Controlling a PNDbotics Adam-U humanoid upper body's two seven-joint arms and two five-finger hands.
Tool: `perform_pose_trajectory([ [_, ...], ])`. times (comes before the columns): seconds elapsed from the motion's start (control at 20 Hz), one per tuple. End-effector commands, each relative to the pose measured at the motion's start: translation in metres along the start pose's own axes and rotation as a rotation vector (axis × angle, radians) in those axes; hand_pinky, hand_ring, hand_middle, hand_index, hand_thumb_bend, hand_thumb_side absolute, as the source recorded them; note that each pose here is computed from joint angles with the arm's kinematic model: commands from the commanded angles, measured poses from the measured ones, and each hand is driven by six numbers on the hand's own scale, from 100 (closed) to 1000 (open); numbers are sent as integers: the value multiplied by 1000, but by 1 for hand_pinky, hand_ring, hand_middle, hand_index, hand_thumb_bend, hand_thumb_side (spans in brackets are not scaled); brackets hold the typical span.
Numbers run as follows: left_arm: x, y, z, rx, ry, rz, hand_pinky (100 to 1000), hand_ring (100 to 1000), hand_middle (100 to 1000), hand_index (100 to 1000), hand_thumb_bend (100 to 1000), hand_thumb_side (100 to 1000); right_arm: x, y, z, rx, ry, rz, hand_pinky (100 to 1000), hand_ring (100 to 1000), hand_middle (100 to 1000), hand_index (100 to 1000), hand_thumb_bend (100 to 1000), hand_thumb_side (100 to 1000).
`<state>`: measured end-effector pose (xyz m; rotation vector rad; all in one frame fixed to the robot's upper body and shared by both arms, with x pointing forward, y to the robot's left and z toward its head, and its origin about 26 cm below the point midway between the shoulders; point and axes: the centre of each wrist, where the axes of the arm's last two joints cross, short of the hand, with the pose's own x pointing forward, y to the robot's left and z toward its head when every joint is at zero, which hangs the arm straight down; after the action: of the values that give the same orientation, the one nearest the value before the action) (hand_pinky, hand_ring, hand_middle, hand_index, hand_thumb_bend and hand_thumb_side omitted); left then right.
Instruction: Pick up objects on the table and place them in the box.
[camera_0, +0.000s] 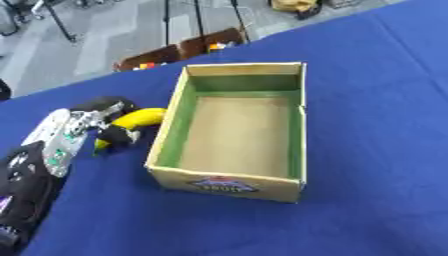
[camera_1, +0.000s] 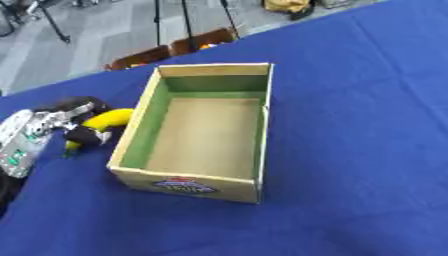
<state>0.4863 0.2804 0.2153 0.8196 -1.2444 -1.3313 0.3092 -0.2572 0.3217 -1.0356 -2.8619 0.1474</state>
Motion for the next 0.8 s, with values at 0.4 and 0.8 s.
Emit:
perform_pose_trajectory([
  [0.4,-16,-22,-3,-33,71,2,436,585,730,779,100,263,3,-6,-9,-27,-31,4,798,874,742,929,100,1000],
  [0.8,-15,-15,0,19,70,3,368,517,638,695,100,312,2,-6,-7,-35,-20,5,798,874,742,929,100,1000],
])
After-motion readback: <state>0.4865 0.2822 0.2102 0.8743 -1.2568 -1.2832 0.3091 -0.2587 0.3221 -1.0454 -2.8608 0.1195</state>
